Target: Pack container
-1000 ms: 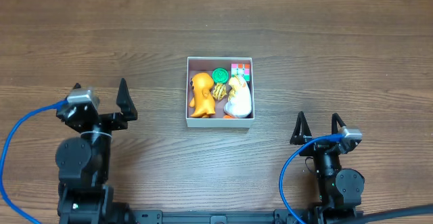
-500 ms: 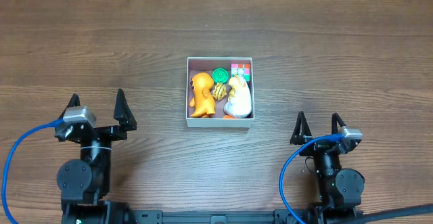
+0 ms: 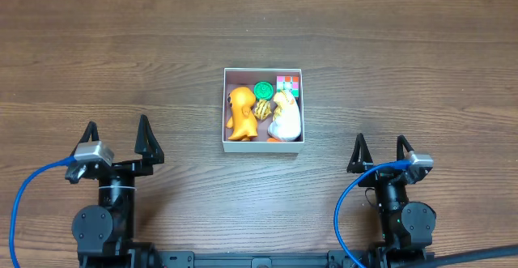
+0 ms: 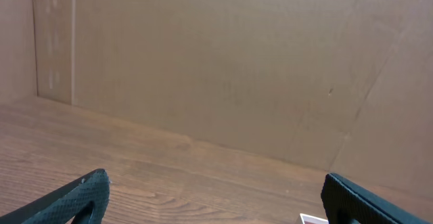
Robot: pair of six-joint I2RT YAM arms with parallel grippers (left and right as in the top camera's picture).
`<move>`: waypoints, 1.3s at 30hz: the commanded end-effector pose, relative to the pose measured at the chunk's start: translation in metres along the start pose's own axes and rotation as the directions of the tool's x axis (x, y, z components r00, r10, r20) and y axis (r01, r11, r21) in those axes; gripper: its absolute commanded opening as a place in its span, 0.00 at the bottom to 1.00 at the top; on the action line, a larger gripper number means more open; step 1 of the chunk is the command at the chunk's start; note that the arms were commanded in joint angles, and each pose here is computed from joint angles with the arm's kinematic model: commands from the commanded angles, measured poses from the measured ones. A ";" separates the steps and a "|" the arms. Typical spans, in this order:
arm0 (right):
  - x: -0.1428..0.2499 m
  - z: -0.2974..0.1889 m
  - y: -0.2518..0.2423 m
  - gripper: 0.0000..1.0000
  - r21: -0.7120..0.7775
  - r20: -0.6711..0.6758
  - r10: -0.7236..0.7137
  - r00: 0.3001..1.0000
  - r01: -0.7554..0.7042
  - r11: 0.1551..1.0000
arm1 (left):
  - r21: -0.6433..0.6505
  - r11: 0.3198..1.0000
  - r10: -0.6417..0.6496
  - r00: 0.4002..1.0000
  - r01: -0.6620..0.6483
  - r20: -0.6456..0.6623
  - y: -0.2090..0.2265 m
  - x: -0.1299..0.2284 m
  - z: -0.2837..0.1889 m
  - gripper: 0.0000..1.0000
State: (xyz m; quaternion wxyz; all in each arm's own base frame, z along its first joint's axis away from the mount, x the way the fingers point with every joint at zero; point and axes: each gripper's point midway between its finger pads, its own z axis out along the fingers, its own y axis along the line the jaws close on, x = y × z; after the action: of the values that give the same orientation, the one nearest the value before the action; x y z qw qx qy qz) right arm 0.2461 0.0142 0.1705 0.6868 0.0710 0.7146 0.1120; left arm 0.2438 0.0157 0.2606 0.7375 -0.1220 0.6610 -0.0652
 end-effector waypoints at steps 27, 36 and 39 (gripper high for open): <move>0.001 0.000 0.001 1.00 -0.007 0.006 -0.005 1.000 0.005 1.000 | -0.009 0.999 -0.029 0.981 0.032 0.191 0.013 0.000 -0.012 1.00; 0.001 0.000 0.001 1.00 -0.007 0.006 -0.005 1.000 0.005 1.000 | -0.059 0.998 -0.021 0.989 0.030 0.149 0.025 0.025 -0.008 1.00; 0.001 0.000 0.001 1.00 -0.007 0.006 -0.005 1.000 0.005 1.000 | -0.088 0.996 -0.014 0.992 0.025 0.124 0.031 0.032 -0.007 1.00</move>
State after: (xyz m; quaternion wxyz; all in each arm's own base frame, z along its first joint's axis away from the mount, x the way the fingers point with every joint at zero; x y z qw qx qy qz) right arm 0.2461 0.0143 0.1707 0.6871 0.0707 0.7144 0.1121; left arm 0.2394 0.0281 0.2276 0.7739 -0.1470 0.6140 -0.0500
